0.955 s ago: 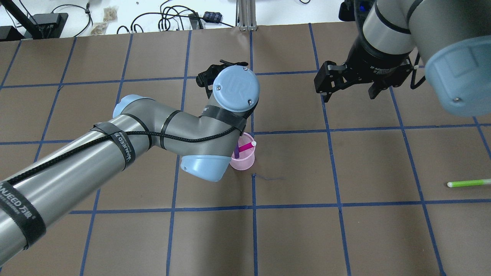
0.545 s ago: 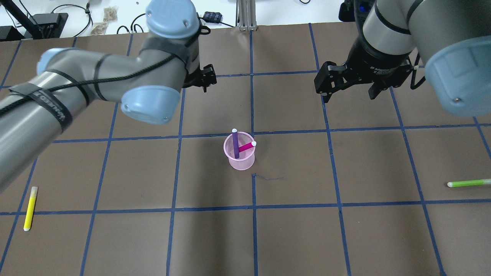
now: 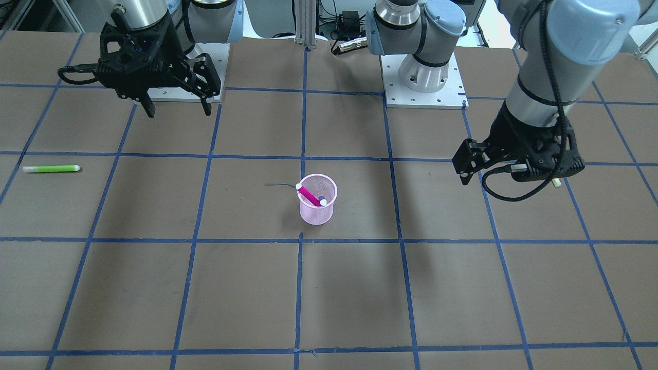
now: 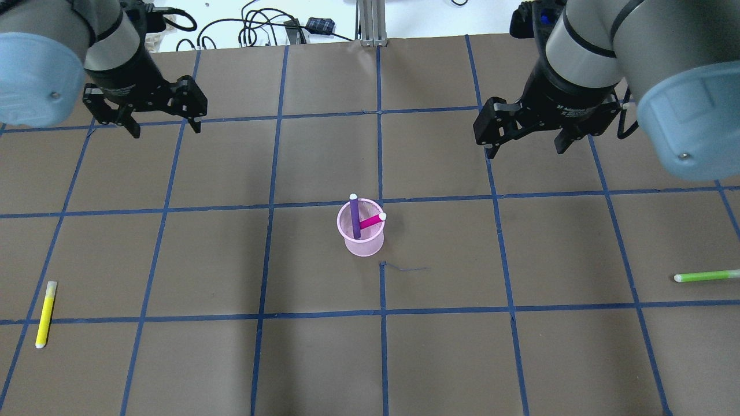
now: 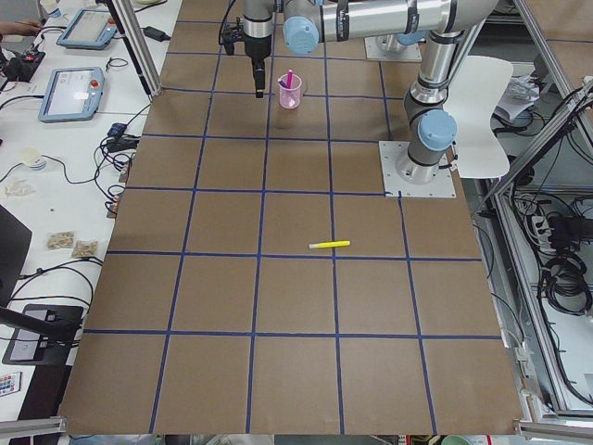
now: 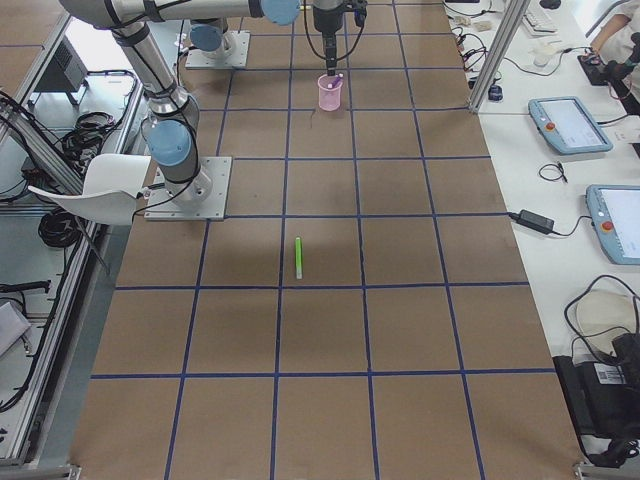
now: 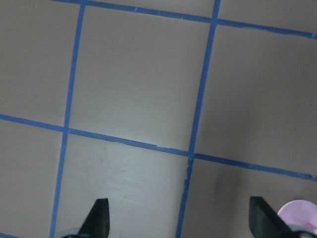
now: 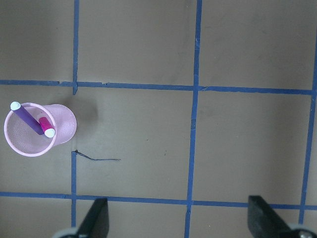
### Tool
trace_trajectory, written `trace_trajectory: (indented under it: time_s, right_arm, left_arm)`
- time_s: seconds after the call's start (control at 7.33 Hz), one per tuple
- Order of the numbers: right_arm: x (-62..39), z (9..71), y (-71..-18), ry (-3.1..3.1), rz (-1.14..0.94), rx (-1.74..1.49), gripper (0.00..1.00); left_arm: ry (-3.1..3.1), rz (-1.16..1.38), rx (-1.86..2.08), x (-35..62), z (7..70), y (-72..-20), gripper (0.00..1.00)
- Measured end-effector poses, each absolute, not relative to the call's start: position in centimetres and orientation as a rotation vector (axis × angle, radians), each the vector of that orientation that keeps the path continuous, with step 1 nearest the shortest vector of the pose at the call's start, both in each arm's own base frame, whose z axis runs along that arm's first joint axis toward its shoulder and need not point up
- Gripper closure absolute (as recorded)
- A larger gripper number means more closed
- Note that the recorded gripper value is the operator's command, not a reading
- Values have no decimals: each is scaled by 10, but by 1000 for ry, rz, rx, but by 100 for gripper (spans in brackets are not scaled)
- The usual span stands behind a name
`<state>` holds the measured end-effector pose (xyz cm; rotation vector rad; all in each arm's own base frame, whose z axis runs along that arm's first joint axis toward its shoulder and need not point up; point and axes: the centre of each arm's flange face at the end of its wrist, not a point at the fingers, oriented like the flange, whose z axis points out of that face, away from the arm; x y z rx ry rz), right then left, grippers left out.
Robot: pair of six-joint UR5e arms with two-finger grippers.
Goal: Insert purple and pink pens into pink cup
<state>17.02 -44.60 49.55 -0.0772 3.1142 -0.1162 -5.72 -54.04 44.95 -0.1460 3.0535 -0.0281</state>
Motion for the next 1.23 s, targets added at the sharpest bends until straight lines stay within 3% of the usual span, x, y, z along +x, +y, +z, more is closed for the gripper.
trace_trajectory:
  time_s: [0.68,1.23]
  right_arm:
    - [170,496,-446,3113,-119,-76,0]
    - [170,496,-446,3113,-121,-76,0]
  left_arm:
    - [3117,19,-106,-100,454,-486,0]
    - [3111,-20,14,-111,464,-475,0]
